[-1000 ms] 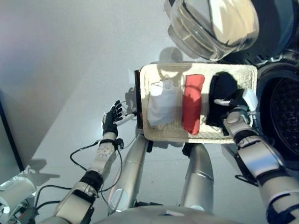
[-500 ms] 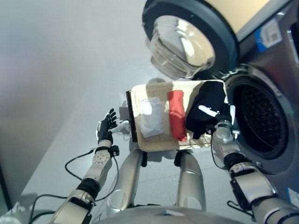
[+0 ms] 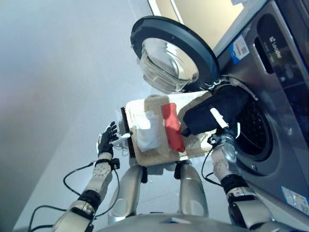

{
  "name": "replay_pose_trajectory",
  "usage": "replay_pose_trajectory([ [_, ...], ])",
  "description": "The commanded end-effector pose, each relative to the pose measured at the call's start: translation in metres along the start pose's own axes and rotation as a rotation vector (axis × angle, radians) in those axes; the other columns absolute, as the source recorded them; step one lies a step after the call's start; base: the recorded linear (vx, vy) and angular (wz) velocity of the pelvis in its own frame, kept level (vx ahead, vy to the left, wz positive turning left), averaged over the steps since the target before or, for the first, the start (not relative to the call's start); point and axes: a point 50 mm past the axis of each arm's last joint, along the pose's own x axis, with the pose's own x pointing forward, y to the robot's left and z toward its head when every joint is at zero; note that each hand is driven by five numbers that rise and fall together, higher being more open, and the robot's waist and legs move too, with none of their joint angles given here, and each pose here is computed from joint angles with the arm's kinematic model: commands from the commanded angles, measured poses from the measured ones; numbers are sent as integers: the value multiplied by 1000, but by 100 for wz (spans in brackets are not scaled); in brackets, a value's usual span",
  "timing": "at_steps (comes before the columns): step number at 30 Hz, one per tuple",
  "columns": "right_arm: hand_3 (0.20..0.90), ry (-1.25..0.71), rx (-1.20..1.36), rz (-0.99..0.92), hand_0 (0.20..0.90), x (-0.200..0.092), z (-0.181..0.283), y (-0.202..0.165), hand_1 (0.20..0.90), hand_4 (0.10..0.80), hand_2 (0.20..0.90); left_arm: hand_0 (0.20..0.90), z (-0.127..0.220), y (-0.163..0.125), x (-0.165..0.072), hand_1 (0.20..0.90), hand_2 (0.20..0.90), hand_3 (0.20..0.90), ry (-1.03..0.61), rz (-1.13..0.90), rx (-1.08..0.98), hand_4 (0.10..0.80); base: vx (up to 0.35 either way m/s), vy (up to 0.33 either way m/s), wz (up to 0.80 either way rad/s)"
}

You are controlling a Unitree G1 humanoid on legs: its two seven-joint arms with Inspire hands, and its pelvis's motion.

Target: Pick up the clothes and place them into the washing machine

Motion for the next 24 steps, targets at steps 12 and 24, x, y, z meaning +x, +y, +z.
replay_pose_trajectory([
  [12, 200, -253, 635, -273, 200, 7, 26, -2, 200, 300, 200, 900, -18, -20, -10, 900, 900, 900, 34, -65, -29, 800, -11, 33, -4],
  [24, 200, -352, 766, -339, 200, 32, 78, 44, 200, 300, 200, 900, -10, -39, -7, 900, 900, 900, 19, -120, -13, 800, -28, 63, -20],
])
